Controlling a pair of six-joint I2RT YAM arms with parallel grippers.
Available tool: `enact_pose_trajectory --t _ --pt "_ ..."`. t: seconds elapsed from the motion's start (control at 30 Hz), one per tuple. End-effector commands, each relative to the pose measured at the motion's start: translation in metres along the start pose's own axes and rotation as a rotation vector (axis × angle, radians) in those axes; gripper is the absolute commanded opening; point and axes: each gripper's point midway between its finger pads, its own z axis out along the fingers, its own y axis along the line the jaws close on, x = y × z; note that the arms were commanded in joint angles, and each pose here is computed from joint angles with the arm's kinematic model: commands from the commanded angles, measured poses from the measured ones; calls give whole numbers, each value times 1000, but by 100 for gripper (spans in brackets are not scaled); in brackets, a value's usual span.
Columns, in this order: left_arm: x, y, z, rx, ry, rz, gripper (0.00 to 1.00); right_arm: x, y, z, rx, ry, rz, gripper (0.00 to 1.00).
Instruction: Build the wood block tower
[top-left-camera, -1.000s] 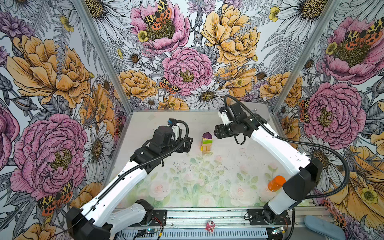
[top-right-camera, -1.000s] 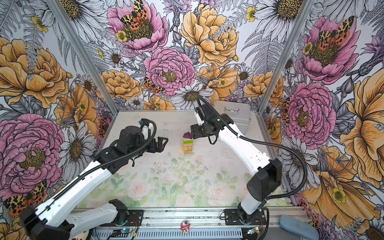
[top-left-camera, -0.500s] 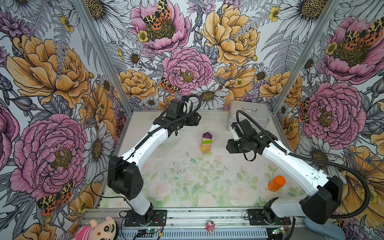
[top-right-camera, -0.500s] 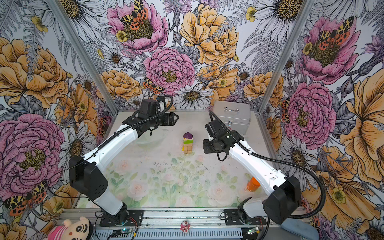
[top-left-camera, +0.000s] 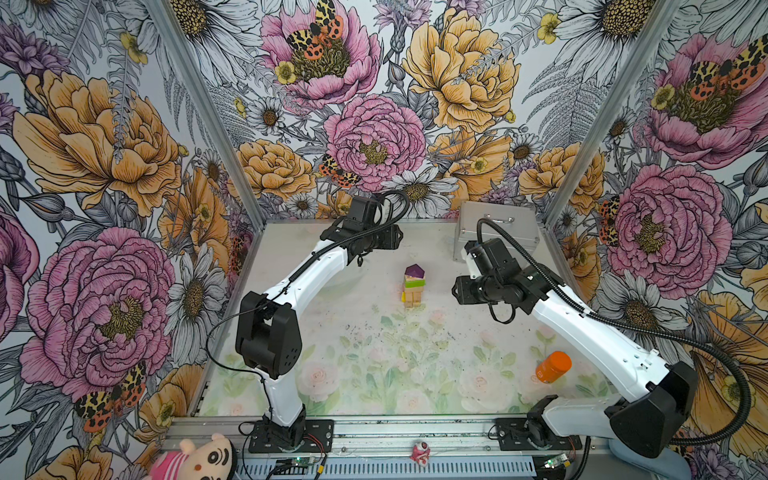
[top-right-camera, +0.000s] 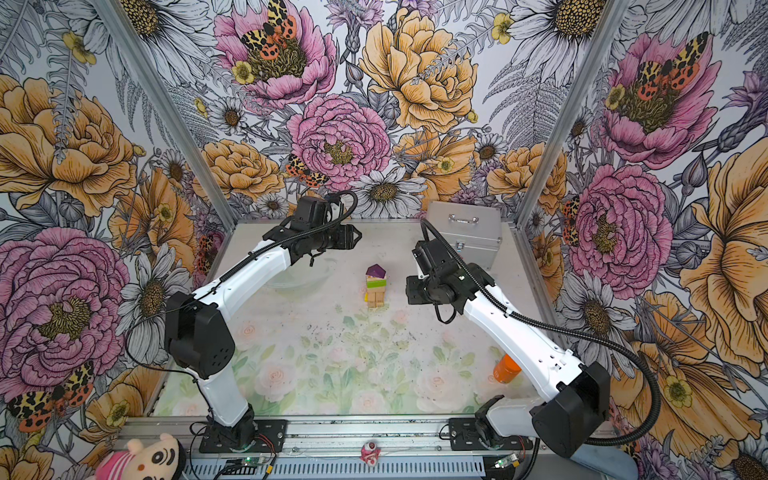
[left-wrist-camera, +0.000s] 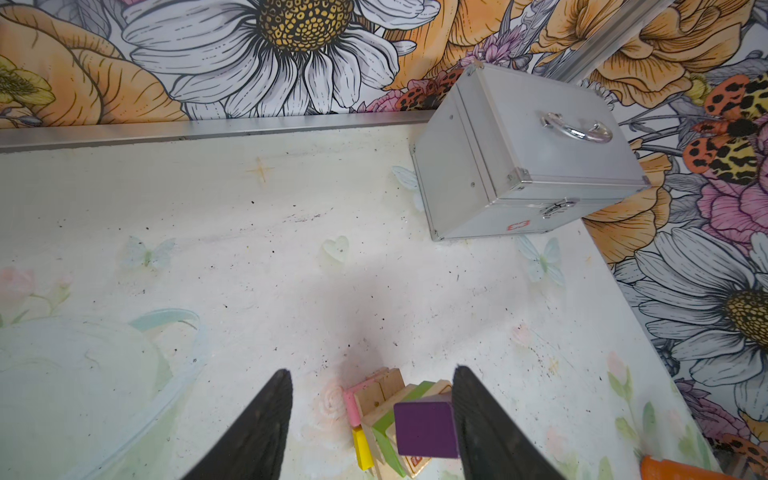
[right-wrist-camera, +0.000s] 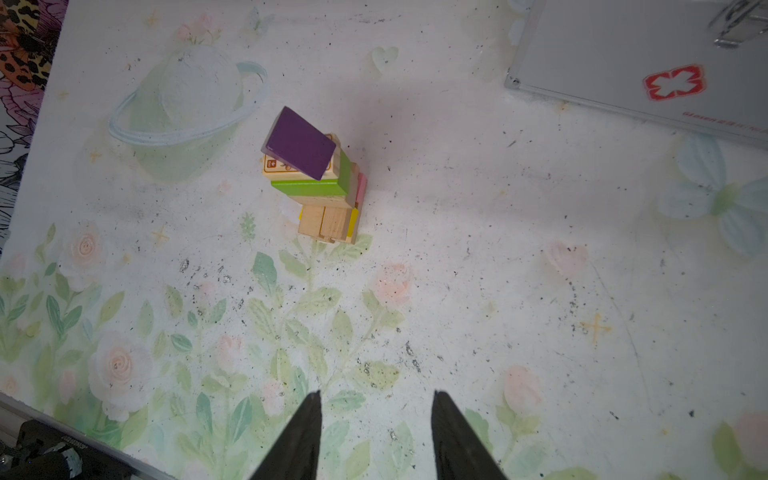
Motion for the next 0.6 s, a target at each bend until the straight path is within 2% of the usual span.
enact_pose_trajectory --t 0.0,0.13,0.23,0.57 --pt "5 15 12 -45 33 32 59 -9 1 -12 2 -51 -2 51" --pt "9 21 24 -54 62 39 56 -10 0 -15 3 -58 -1 62" --pt "14 21 33 -42 81 41 55 -12 -1 -15 5 -60 -3 67" --pt "41 14 61 28 185 78 51 -12 -2 -13 7 -46 -3 69"
